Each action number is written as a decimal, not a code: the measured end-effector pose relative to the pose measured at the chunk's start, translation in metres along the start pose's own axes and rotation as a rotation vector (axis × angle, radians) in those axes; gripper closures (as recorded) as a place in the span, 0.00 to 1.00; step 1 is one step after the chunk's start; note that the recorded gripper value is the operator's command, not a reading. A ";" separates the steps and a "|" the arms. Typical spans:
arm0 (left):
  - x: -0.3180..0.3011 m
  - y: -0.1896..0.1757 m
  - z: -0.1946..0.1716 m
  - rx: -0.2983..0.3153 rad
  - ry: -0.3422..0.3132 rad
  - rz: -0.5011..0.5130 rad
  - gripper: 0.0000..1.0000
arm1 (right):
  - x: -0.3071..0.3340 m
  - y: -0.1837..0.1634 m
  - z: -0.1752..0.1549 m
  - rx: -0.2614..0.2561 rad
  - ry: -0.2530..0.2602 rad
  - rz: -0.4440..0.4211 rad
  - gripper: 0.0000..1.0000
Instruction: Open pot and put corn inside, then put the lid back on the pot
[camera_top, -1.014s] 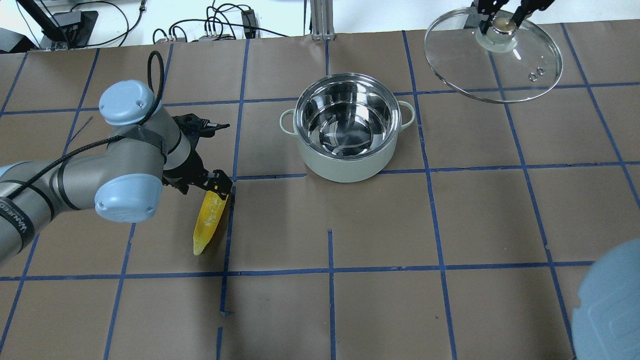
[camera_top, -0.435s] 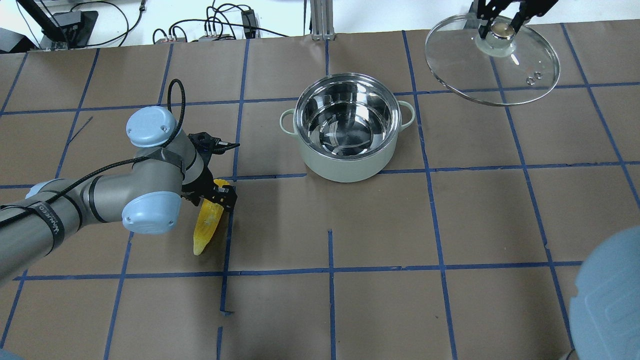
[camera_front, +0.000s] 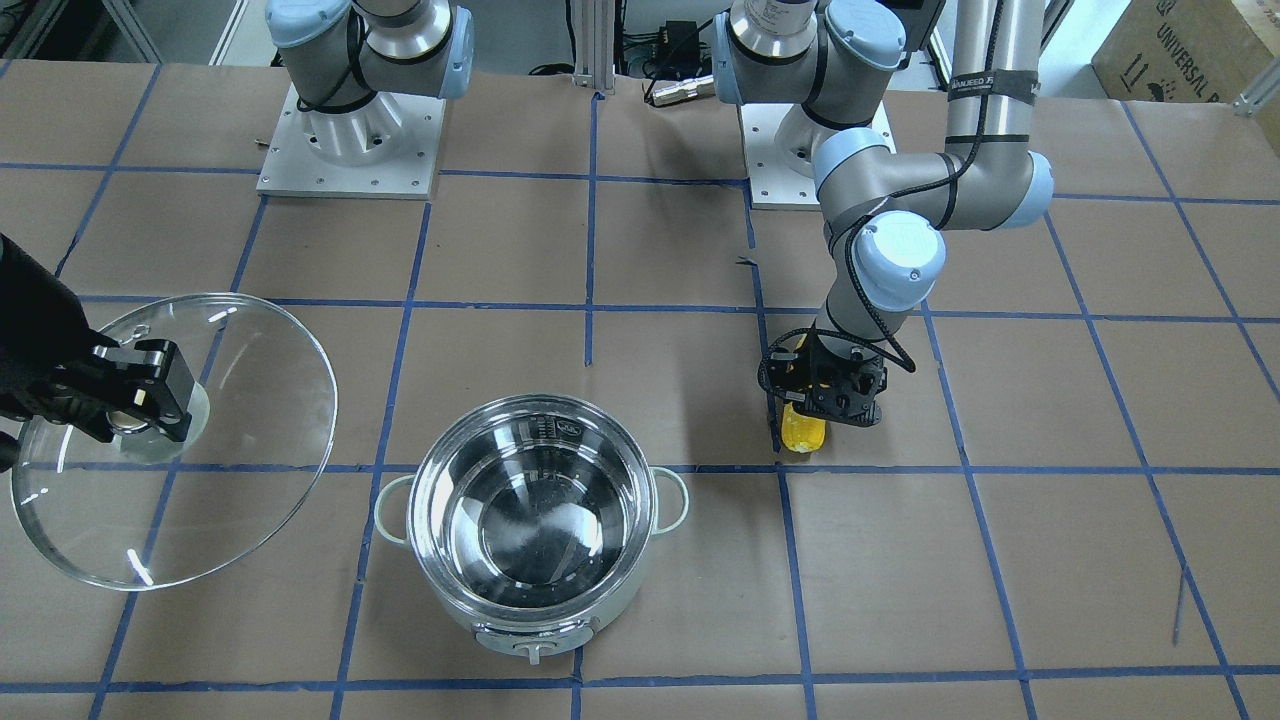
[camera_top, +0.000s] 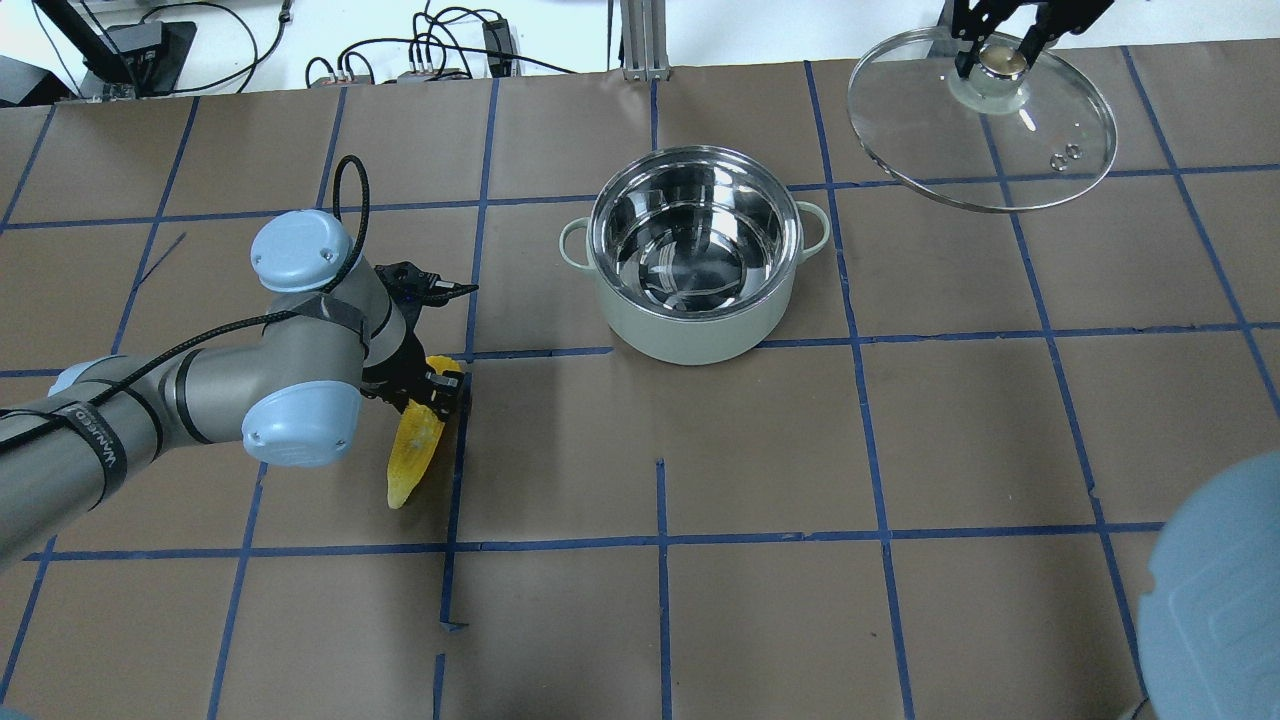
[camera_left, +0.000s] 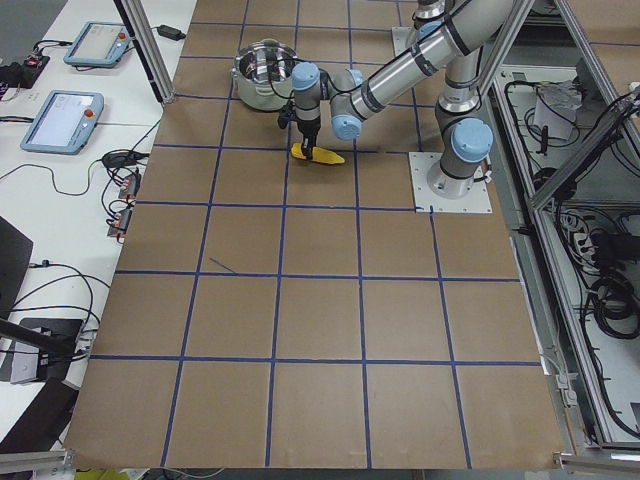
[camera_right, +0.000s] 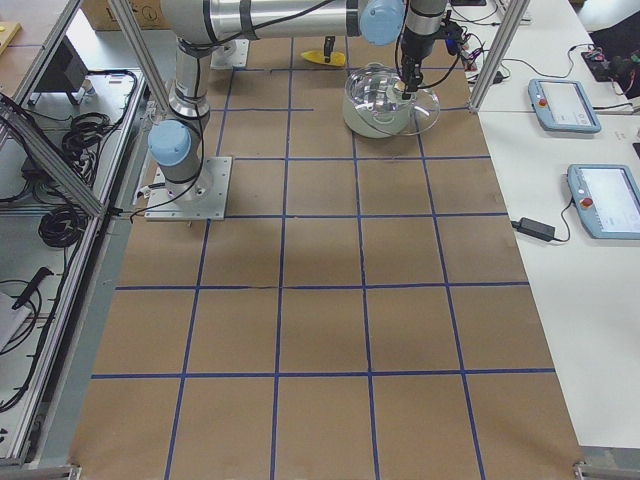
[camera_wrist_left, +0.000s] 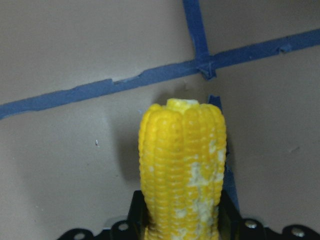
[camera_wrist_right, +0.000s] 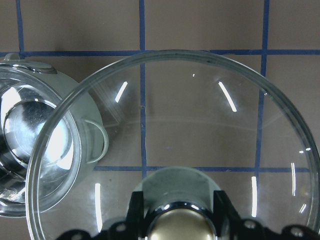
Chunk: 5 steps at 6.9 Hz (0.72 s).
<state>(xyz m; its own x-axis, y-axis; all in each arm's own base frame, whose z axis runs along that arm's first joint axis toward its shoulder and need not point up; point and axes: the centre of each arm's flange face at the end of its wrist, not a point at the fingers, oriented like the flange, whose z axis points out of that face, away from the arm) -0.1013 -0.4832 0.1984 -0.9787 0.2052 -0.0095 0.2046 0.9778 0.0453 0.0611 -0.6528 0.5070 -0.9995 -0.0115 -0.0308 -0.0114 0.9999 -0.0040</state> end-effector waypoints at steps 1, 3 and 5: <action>0.000 -0.007 -0.014 0.007 0.002 -0.006 0.75 | 0.000 0.000 0.000 0.000 0.000 0.000 0.94; 0.016 -0.039 -0.064 0.023 0.057 -0.073 0.77 | 0.000 0.000 0.000 0.000 0.000 -0.001 0.94; 0.057 -0.081 -0.129 0.055 0.084 -0.136 0.77 | 0.000 0.000 0.001 -0.001 0.000 -0.002 0.94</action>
<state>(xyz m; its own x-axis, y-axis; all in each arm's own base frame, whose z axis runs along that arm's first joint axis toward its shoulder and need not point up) -0.1764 -0.5559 0.3228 -0.9950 0.0688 0.0722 0.0685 0.9976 -0.0057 0.0614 -0.6531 0.5065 -0.9994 -0.0136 -0.0310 -0.0136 0.9999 -0.0033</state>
